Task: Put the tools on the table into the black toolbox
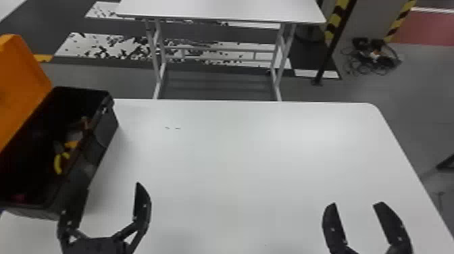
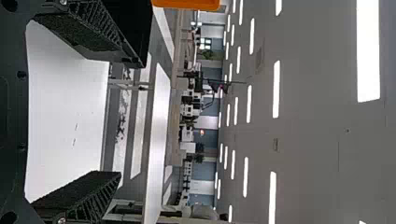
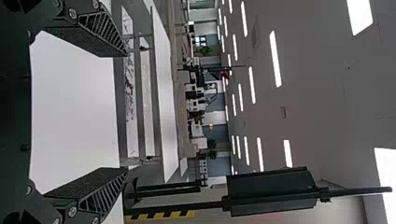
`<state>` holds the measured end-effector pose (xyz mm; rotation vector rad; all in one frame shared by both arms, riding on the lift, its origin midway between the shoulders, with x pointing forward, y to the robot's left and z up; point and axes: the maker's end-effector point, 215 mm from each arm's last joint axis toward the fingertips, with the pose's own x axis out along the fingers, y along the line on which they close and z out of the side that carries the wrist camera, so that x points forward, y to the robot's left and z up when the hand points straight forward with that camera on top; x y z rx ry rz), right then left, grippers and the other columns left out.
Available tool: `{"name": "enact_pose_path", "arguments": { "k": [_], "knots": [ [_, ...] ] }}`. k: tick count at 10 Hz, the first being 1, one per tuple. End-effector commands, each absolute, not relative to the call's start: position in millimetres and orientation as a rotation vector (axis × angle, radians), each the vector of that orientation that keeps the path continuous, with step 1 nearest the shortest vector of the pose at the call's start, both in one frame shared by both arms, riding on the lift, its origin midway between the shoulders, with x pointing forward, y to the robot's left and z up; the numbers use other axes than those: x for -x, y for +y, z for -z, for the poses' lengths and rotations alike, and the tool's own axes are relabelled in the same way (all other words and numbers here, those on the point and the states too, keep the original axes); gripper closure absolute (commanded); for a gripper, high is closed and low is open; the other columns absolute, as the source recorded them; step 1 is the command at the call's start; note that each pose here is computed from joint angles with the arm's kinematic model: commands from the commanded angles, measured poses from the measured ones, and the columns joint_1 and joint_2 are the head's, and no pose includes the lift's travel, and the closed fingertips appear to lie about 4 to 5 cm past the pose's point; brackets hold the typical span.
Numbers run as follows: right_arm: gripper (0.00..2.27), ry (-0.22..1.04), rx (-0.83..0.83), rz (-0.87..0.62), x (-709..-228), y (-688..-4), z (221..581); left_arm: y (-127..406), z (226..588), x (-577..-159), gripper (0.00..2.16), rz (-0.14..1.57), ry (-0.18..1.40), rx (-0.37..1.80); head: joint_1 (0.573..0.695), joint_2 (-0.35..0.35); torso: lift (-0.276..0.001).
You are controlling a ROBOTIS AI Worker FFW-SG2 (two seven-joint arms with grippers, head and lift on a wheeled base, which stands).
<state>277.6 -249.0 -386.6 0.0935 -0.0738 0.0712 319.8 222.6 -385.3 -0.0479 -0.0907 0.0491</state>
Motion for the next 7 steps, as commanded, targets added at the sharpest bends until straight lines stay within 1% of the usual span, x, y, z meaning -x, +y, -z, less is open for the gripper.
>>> {"name": "enact_pose_path", "arguments": {
  "k": [1, 7],
  "knots": [
    [0.15, -0.076, -0.095, -0.07, -277.4, -248.8, 386.2, 223.0, 386.9, -319.4, 0.04, -0.049, -0.087, 0.05, 0.695, -0.053, -0.075],
    [0.15, -0.073, -0.097, -0.069, -277.5, -247.8, 388.4, 223.0, 390.2, -322.7, 0.06, -0.046, -0.086, 0.06, 0.695, -0.047, -0.075]
  ]
}}
